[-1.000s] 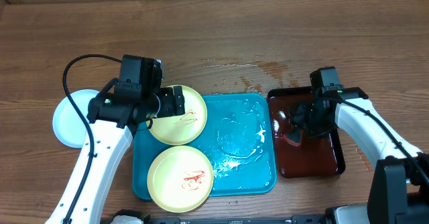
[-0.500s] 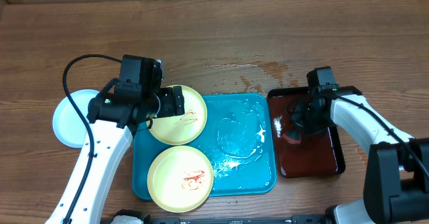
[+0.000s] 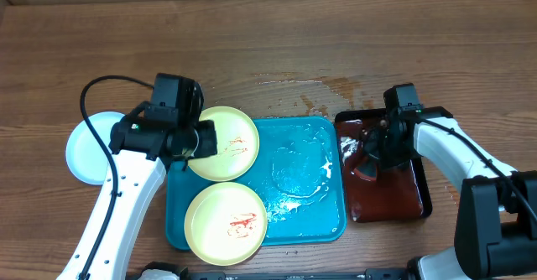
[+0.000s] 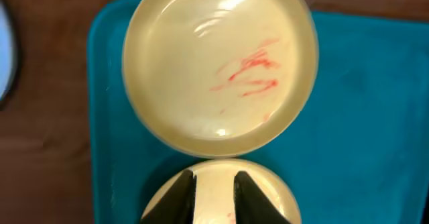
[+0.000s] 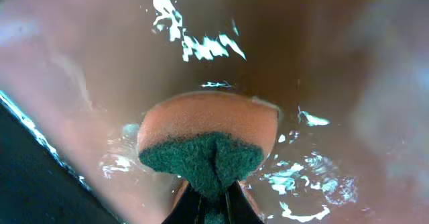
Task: Clean dirty plates on tray and stack at the side
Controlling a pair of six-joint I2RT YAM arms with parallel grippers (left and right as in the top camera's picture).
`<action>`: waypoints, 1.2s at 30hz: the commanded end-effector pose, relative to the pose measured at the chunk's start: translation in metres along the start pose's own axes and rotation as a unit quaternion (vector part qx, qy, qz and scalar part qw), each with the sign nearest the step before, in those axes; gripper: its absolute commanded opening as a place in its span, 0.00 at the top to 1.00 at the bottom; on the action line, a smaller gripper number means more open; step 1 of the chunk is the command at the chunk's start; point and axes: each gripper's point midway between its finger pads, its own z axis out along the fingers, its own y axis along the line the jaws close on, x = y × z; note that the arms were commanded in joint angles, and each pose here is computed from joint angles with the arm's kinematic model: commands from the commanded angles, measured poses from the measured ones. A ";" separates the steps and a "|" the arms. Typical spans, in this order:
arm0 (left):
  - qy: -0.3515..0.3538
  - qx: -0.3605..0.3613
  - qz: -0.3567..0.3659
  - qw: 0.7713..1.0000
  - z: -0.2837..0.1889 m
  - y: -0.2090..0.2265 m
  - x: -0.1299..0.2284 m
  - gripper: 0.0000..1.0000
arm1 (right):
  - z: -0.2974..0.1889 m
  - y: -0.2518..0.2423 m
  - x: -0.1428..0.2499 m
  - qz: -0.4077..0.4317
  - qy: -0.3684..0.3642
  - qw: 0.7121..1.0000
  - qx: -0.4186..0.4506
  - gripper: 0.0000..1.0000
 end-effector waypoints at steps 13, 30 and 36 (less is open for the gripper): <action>-0.036 -0.096 0.016 0.995 0.021 0.035 -0.013 0.18 | -0.014 0.004 0.001 -0.021 -0.003 1.000 -0.009 0.96; 0.076 -0.045 0.018 0.996 0.117 0.052 -0.016 0.37 | -0.014 0.005 0.002 -0.038 0.000 0.999 -0.012 0.96; 0.059 -0.041 0.016 0.997 0.125 0.051 -0.026 0.39 | -0.014 0.008 0.004 -0.050 0.005 0.999 -0.021 0.96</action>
